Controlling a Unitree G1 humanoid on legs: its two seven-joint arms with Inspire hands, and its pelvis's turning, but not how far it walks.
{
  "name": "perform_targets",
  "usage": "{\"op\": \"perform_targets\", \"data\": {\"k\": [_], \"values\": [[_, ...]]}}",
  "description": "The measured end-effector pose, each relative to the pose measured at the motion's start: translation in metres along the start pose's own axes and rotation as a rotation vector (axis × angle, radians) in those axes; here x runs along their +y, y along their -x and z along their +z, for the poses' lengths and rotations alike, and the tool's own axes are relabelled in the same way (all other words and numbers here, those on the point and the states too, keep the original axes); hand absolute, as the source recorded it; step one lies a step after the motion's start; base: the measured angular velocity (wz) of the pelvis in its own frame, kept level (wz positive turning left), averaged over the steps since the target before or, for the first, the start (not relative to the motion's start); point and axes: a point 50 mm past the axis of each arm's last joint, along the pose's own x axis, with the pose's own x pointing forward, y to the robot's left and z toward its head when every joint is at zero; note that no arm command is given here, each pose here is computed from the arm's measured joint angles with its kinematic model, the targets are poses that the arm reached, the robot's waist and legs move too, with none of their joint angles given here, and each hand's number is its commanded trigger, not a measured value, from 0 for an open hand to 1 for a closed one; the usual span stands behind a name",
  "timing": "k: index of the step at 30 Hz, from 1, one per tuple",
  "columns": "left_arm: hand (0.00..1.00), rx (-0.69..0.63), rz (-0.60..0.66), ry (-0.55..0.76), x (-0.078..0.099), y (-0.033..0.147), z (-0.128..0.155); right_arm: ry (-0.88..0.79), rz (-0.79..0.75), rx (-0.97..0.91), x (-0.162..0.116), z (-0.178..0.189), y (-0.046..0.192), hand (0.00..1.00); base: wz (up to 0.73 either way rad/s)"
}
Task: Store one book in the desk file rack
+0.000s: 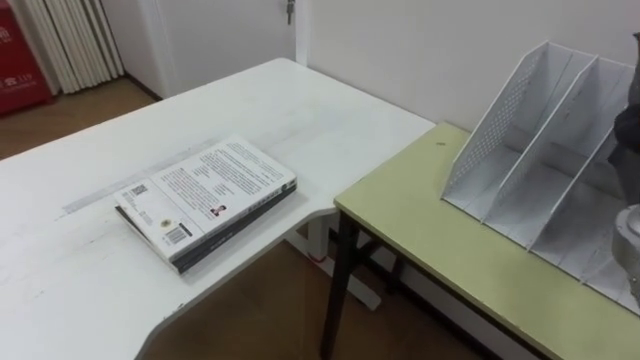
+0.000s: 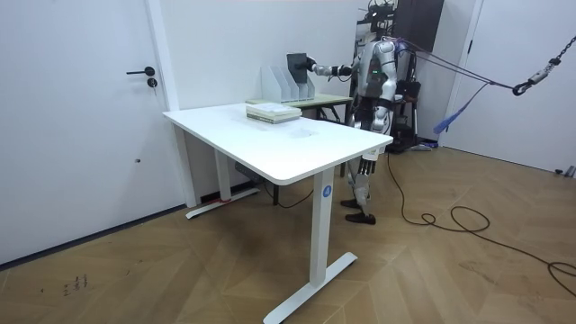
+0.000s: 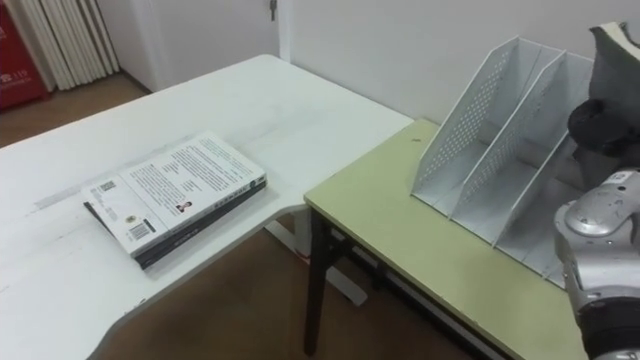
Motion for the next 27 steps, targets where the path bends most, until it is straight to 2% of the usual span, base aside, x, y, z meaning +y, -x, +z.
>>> {"op": "perform_targets", "data": {"k": [27], "values": [[0.00,0.014,-0.003,-0.022,-0.0004,-0.0001,-0.0007,-0.001,-0.017,0.002,-0.0013,-0.0003,-0.0002,0.00,0.00]]}}
